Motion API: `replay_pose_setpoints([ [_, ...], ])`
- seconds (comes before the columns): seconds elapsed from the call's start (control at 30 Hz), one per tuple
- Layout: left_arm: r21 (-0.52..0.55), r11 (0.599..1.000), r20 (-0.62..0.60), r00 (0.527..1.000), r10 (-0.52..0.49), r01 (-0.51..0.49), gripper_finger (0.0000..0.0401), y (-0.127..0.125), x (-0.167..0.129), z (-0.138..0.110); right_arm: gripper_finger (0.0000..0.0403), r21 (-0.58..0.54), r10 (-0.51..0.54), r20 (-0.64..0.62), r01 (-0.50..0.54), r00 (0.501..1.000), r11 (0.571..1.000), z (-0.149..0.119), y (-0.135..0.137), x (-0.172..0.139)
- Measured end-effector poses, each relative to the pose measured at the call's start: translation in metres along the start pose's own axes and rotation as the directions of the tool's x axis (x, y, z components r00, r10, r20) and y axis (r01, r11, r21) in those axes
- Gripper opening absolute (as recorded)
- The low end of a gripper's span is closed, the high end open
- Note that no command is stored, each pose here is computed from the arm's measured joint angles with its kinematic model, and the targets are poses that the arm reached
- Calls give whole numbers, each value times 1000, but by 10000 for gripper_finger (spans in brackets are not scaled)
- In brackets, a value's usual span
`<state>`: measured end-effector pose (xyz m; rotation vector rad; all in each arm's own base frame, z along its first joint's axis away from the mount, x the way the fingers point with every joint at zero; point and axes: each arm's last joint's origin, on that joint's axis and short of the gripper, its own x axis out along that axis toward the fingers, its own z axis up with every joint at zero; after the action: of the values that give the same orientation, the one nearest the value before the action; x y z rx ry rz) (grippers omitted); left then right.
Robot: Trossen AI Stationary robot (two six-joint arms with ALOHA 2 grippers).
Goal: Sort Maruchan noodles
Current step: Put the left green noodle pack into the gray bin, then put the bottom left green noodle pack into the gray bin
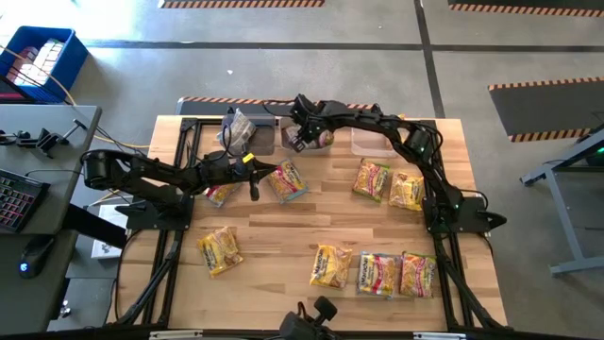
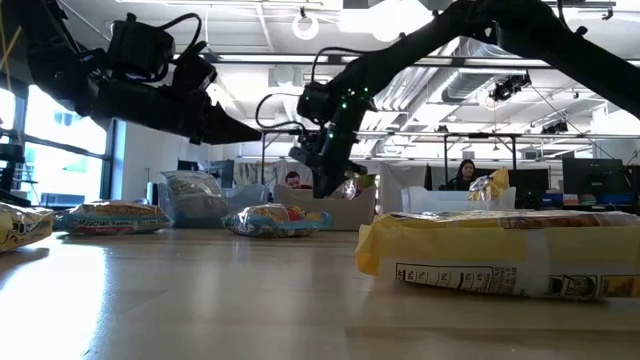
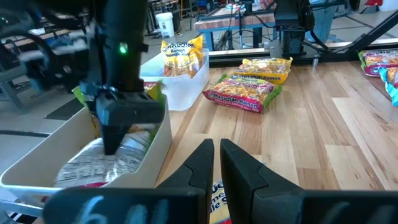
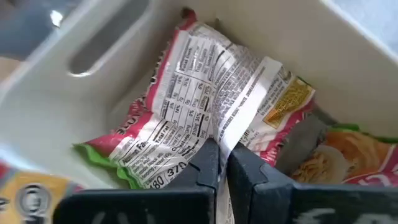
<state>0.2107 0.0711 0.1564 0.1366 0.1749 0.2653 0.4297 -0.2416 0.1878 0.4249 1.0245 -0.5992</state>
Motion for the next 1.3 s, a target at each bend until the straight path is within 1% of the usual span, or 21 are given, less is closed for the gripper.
replay_pose_setpoints([
  [0.27,-31,1000,39,999,7,-6,19,1,-4,7,0,-35,26,44,-24,999,999,14,3,-18],
  [0.4,-42,999,52,999,11,-9,19,2,-8,9,0,-55,33,66,-30,997,998,24,4,-33],
  [0.57,-100,994,88,995,48,-39,19,7,-12,16,0,-96,42,112,-31,993,995,42,6,-69],
  [0.7,-105,994,90,995,51,-42,19,8,-15,19,1,-121,68,170,-48,983,992,53,7,-104],
  [0.73,-105,994,91,995,52,-42,19,8,-16,20,1,-118,94,184,-73,978,990,51,6,-113],
  [0.83,-85,996,81,996,48,-41,19,7,-18,20,1,-86,165,140,-154,976,984,41,6,-130],
  [0.93,-35,999,54,998,41,-39,19,4,-19,19,1,-91,171,74,-164,983,982,26,17,-135],
  [1.07,-2,999,45,998,43,-43,19,1,-19,19,1,-145,162,52,-153,985,977,7,37,-141],
  [1.13,3,999,46,998,43,-43,19,0,-19,19,0,-172,177,67,-163,982,971,1,47,-133],
  [1.2,2,999,44,998,45,-45,19,1,-19,19,0,-182,190,79,-173,979,968,-5,51,-117],
  [1.23,-3,998,40,997,61,-61,19,1,-19,19,0,-180,193,89,-175,977,968,-7,52,-111],
  [1.3,-59,987,24,988,150,-149,19,4,-19,18,0,-169,197,110,-177,974,970,-9,50,-100],
])
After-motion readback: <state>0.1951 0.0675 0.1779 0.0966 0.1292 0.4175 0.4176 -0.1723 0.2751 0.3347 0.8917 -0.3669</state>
